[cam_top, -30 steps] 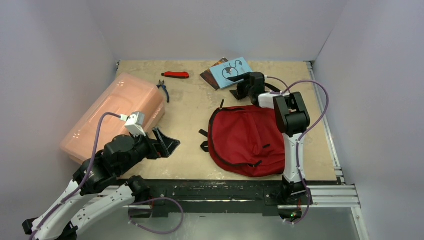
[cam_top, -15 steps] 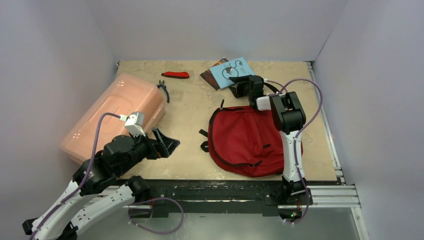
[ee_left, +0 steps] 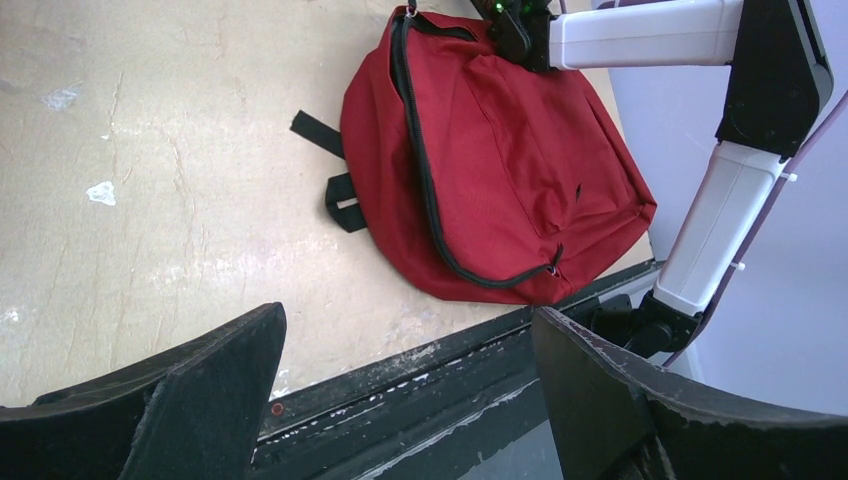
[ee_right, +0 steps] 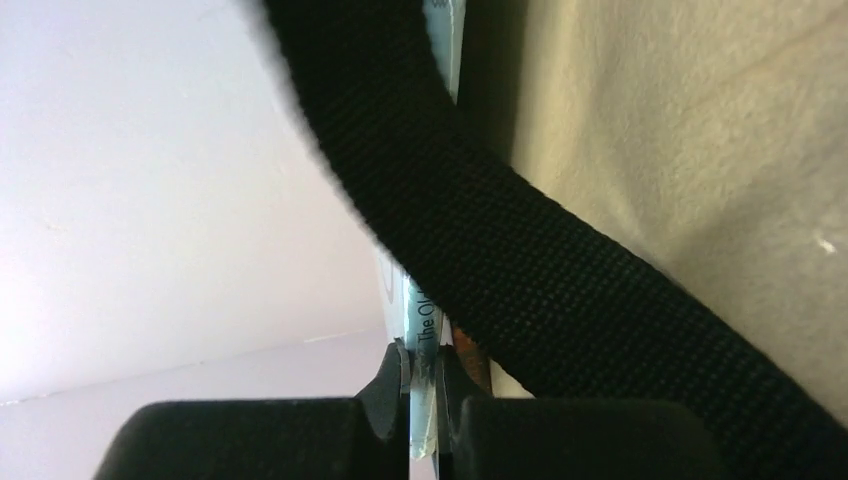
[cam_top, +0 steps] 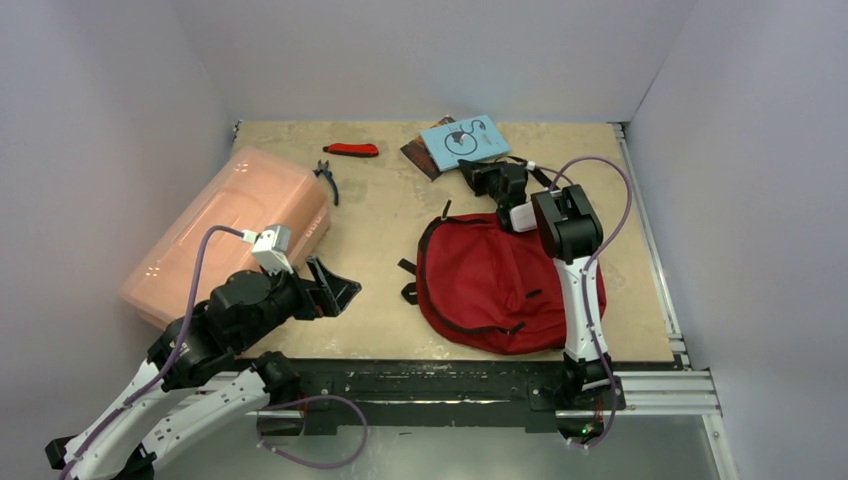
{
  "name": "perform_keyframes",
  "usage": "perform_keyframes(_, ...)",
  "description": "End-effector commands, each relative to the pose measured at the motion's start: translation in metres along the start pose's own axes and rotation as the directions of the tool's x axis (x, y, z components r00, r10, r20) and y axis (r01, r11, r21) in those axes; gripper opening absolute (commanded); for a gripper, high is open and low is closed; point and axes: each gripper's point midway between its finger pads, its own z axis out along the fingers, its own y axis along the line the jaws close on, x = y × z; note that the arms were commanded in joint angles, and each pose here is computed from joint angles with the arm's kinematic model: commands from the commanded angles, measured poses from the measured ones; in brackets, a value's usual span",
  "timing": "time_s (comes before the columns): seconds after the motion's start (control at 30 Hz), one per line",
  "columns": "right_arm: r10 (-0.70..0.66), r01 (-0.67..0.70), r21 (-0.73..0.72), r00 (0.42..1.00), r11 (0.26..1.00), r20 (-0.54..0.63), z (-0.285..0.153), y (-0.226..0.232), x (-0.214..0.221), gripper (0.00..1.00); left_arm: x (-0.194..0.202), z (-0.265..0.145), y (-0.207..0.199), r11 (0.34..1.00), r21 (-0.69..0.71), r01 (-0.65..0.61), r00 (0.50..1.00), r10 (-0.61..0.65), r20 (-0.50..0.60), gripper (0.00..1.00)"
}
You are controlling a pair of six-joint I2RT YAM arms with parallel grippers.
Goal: Pack the student bag
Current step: Pick up the book from the center of the board.
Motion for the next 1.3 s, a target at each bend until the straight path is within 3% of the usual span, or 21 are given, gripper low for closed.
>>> perform_keyframes(0.0,-0.025,0.028,-0.161,1.0,0.987,0.017,-0.017,0.044,-0.014,0.0,-0.002,0.001,-0.004,1.0,0.018,0.002,1.0,-0.002,0.006,0.93)
perform_keyframes(0.17,-0.116,0.102,-0.287,0.993,0.952,-0.033,-0.046,0.111,-0.009,0.0,-0.002,0.004,-0.004,1.0,0.014,-0.006,1.0,0.006,0.002,0.93)
perform_keyframes(0.3,-0.309,0.255,-0.364,0.946,0.896,-0.099,-0.08,0.163,0.016,0.0,-0.005,0.007,-0.005,1.0,0.01,-0.028,0.999,0.028,0.016,0.93)
perform_keyframes(0.47,-0.549,0.439,-0.414,0.813,0.797,-0.194,-0.124,0.178,0.049,0.0,-0.012,0.01,-0.01,0.998,0.016,-0.054,0.998,0.053,0.029,0.94)
perform_keyframes(0.6,-0.716,0.548,-0.507,0.66,0.665,-0.226,-0.165,0.184,0.077,0.0,-0.016,0.013,-0.012,0.994,0.009,-0.107,0.994,0.107,0.033,0.94)
perform_keyframes(0.7,-0.779,0.527,-0.608,0.567,0.594,-0.269,-0.206,0.178,0.099,0.0,-0.022,0.012,-0.015,0.995,0.011,-0.1,0.994,0.099,0.048,0.96)
perform_keyframes(0.83,-0.807,0.486,-0.664,0.487,0.568,-0.335,-0.258,0.152,0.122,0.0,-0.029,0.01,-0.03,0.996,0.061,-0.069,0.996,0.065,0.068,0.97)
perform_keyframes(0.93,-0.809,0.482,-0.669,0.48,0.566,-0.34,-0.292,0.142,0.135,0.0,-0.03,0.014,-0.036,0.997,0.062,-0.041,0.998,0.039,0.046,0.99)
perform_keyframes(1.03,-0.763,0.457,-0.636,0.54,0.621,-0.357,-0.314,0.134,0.141,0.0,-0.026,0.022,-0.037,0.998,0.054,0.043,0.999,-0.045,0.022,1.0)
perform_keyframes(1.1,-0.742,0.398,-0.677,0.579,0.619,-0.338,-0.332,0.146,0.153,0.0,-0.023,0.031,-0.044,0.988,0.099,0.119,0.992,-0.121,0.015,1.0)
perform_keyframes(1.27,-0.658,0.279,-0.672,0.63,0.686,-0.412,-0.345,0.155,0.174,0.0,-0.024,0.045,-0.05,0.96,0.135,0.247,0.968,-0.251,0.01,1.0)
